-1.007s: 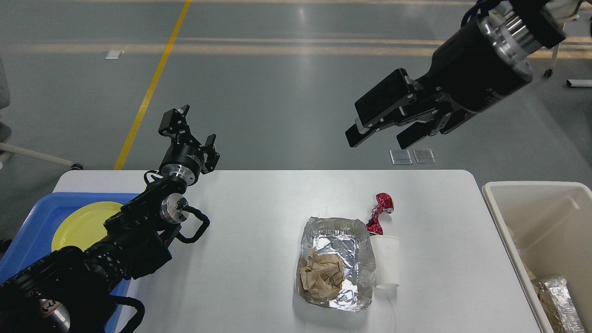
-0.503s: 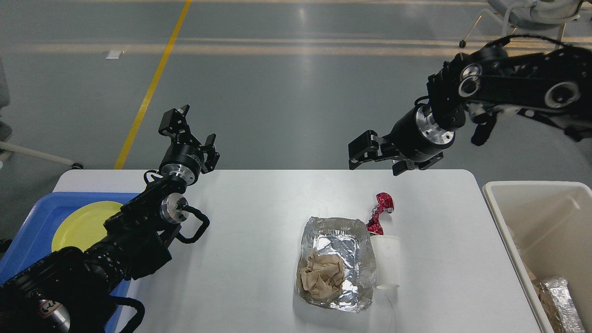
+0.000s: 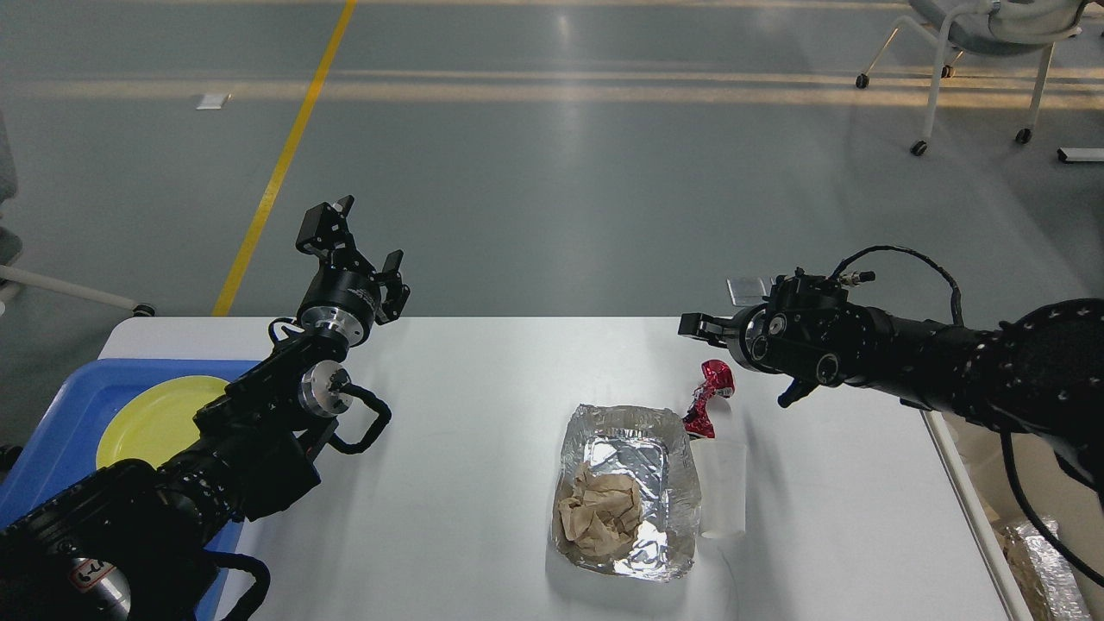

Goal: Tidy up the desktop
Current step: 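Lower the right gripper and close it on the red wrapper, then lift the red wrapper and carry it toward the white bin, then open the right gripper to drop the red wrapper into the bin, then move the right gripper back over the foil tray with crumpled paper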

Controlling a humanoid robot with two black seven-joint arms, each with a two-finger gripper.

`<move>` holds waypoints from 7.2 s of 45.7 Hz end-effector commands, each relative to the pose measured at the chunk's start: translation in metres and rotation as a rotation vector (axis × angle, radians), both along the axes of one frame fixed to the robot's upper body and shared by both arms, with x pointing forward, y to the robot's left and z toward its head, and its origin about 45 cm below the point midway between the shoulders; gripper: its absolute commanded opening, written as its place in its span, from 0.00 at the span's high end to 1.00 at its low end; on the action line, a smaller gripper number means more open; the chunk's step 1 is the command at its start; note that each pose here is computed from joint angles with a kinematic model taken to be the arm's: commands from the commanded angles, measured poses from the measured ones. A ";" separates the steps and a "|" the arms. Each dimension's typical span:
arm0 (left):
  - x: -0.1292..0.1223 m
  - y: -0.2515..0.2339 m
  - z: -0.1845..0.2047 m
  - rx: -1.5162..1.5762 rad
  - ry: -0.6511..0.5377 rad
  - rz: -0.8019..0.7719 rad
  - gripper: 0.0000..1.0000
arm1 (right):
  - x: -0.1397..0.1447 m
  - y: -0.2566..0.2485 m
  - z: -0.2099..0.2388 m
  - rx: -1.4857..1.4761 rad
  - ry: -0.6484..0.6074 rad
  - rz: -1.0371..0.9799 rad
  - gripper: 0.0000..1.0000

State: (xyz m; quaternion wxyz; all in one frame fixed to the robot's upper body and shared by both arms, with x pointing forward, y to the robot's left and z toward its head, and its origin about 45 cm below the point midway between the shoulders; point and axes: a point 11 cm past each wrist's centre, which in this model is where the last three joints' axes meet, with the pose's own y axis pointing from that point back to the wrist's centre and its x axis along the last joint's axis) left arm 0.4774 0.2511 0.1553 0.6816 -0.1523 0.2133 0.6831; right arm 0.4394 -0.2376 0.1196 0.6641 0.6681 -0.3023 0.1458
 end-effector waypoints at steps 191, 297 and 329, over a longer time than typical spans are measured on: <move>0.000 0.000 0.000 0.000 0.000 0.000 0.00 | -0.021 -0.181 0.130 -0.161 0.284 -0.021 1.00; 0.000 0.000 0.000 0.000 0.000 0.000 0.00 | -0.129 0.076 0.364 0.338 0.395 0.622 0.00; 0.000 0.000 0.000 0.000 0.000 0.000 0.00 | -0.053 0.020 0.104 0.183 0.339 0.208 0.00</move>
